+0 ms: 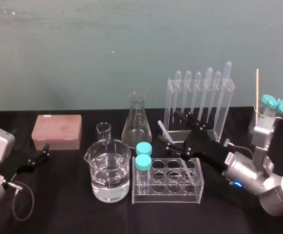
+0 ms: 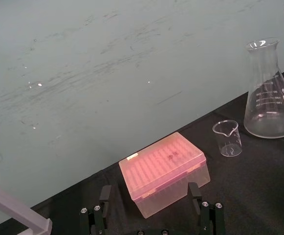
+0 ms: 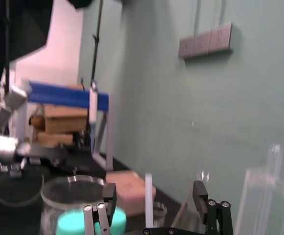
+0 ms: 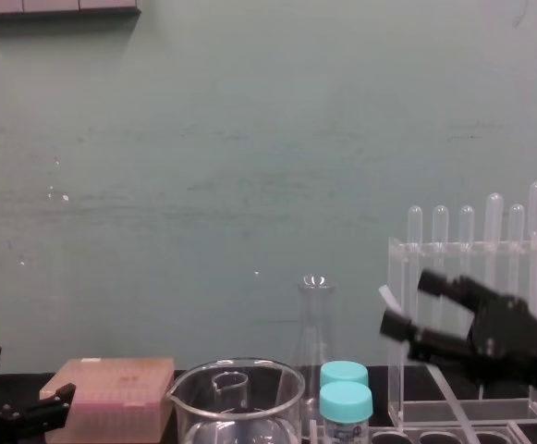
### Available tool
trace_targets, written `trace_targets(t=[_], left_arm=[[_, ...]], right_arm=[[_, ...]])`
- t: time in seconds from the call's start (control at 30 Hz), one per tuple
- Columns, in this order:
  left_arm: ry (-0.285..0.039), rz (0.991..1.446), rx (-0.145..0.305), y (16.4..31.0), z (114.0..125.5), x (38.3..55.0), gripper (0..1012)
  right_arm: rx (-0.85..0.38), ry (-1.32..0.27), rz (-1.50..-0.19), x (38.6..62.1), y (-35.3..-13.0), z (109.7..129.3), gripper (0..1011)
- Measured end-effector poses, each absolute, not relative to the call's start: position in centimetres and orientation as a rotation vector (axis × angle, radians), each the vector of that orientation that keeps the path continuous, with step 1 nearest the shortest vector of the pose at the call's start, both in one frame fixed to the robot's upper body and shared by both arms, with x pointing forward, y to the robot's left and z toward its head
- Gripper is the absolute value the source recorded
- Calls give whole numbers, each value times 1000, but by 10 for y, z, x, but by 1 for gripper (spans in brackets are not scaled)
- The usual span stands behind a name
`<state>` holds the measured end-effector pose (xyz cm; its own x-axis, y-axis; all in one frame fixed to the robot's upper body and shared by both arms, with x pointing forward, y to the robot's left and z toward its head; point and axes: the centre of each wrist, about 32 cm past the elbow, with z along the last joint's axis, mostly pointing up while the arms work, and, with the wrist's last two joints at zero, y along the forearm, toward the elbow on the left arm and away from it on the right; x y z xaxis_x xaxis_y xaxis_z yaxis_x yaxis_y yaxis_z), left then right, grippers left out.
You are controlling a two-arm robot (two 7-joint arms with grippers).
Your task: Pick up the stirring rod with one hand, then place it down.
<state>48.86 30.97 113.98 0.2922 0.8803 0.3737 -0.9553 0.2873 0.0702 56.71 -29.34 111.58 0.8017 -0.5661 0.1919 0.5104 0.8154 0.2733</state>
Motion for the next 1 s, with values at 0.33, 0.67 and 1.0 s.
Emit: trace_targets(t=[0.33, 0.67, 1.0], left_arm=[[-285, 1248, 304, 310, 1140, 489, 1000], [-285, 1248, 304, 310, 1140, 489, 1000], [-285, 1248, 304, 310, 1140, 489, 1000]], right_arm=[[387, -436, -657, 556, -291, 1144, 1003], [260, -487, -1049, 535, -317, 1147, 1003], [19, -310, -1197, 507, -342, 1129, 1003]])
